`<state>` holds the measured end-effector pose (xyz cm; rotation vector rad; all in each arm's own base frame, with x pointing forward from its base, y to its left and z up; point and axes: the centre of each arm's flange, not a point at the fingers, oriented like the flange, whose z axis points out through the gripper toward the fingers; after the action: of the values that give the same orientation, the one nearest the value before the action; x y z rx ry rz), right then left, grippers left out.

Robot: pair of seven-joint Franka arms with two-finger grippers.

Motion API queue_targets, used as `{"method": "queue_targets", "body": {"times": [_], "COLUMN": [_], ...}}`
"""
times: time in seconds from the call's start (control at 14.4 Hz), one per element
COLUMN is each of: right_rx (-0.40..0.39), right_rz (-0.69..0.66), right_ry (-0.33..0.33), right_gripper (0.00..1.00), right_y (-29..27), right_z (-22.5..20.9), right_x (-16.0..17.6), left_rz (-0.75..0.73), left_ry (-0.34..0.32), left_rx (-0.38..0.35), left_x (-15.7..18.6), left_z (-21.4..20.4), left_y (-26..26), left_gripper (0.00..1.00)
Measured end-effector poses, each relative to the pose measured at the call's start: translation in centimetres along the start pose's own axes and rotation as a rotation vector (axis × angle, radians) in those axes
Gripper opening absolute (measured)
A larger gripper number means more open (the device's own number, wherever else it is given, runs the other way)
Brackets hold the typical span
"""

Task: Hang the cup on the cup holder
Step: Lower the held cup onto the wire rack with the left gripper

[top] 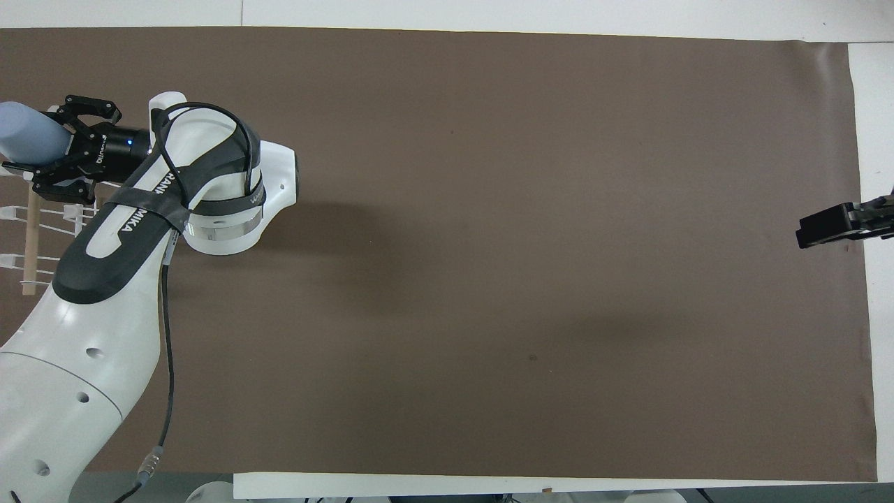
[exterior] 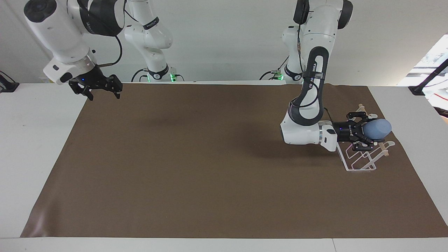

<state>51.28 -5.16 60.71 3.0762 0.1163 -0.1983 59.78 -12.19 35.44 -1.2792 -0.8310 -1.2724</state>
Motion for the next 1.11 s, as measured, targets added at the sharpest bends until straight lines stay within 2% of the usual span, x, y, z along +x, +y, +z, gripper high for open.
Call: {"method": "queue_targets", "body": {"times": [0.21,0.42,0.84,1.04,1.11], "right_rx": [0.005,0.007,-0.016,-0.019,-0.022], "right_rz": [0.031,0.031,-0.003,0.009,0.012], "right_ry": [-0.012,-0.021,-0.041,-0.048,-0.05], "right_gripper": [1.0,1.0,1.0,1.0,1.0], "right_y": [1.4,1.3,-0.2,0.5,0.6], "right_z": [-2.5,-2.7,-1.8,-1.7,-1.7], "right_x": [-1.5,-1.6,-0.8,-1.0,-1.0], "left_rz": [-0.044,-0.063,-0.097,-0.099,-0.099], "left_ry": [0.002,0.003,-0.039,-0.089,-0.104], "left_rx": [-0.007,-0.009,-0.029,-0.039,-0.045], "left_x": [-0.9,-2.9,-6.1,-6.7,-6.9], "left_z": [-0.3,-0.1,1.4,0.8,0.7], "left_y": [0.2,0.8,1.8,1.9,2.0], "left_gripper": [0.78,0.78,0.78,0.78,0.86]}}
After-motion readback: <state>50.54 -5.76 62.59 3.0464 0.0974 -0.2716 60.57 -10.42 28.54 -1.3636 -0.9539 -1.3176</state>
